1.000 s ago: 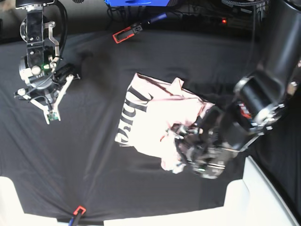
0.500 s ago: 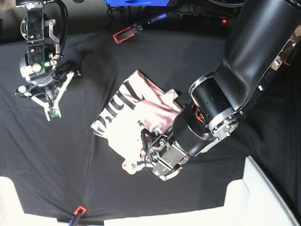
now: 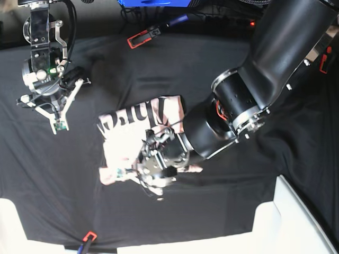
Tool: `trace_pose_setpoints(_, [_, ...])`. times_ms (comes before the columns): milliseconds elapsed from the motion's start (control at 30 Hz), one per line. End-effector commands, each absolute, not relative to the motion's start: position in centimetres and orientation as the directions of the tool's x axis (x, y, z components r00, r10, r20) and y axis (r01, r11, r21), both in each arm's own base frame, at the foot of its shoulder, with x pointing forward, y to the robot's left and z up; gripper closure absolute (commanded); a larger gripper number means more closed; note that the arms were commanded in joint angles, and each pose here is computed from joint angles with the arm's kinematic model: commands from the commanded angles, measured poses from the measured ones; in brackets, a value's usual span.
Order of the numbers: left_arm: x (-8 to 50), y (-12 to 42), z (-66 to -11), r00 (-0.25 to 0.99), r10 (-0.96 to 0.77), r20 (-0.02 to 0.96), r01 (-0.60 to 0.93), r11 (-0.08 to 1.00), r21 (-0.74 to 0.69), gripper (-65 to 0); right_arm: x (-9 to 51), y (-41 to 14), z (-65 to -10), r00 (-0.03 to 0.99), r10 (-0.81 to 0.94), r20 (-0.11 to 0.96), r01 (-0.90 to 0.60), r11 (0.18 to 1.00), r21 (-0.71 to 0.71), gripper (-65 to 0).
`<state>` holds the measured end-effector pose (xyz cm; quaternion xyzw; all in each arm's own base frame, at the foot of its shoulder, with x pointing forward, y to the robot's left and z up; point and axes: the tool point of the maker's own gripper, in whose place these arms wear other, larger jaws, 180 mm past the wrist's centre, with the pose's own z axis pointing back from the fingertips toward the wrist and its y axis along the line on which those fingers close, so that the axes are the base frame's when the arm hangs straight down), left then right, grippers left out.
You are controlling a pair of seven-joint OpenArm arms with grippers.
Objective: Fold the T-shirt properly
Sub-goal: 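Press and smooth the folded shirt with the left gripper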
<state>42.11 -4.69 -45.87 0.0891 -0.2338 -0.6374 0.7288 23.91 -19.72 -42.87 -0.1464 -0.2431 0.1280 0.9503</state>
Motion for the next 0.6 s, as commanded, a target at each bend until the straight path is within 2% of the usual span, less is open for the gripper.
trace_pose_setpoints(0, [43.7, -5.7, -44.0, 0.021, -0.974, 0.227, 0.862, 0.133, 0.489, 0.0, 24.9, -20.1, -41.8, 0.828, 0.324, 0.457, -0.158, 0.918, -0.363, -15.1])
trace_pose_setpoints(100, [43.2, -6.1, -44.2, -0.076, -0.985, 0.156, 0.839, 0.022, 0.544, 0.0, 25.0, -20.2, -41.8, 0.829, 0.323, 0.457, -0.157, 0.918, -0.364, -15.1])
trace_pose_setpoints(200, [42.3, -6.6, -44.8, -0.125, -0.984, 0.126, 0.83, -0.034, 0.557, 0.0, 25.2, -20.3, -41.7, 0.826, 0.324, 0.461, -0.156, 0.918, -0.366, -15.1])
trace_pose_setpoints(567, [39.3, -10.6, -44.6, -0.209, -0.957, 0.202, 0.828, -0.064, 0.557, 0.0, 25.7, -20.3, -41.4, 0.821, 0.325, 0.469, -0.152, 0.917, -0.369, -15.1])
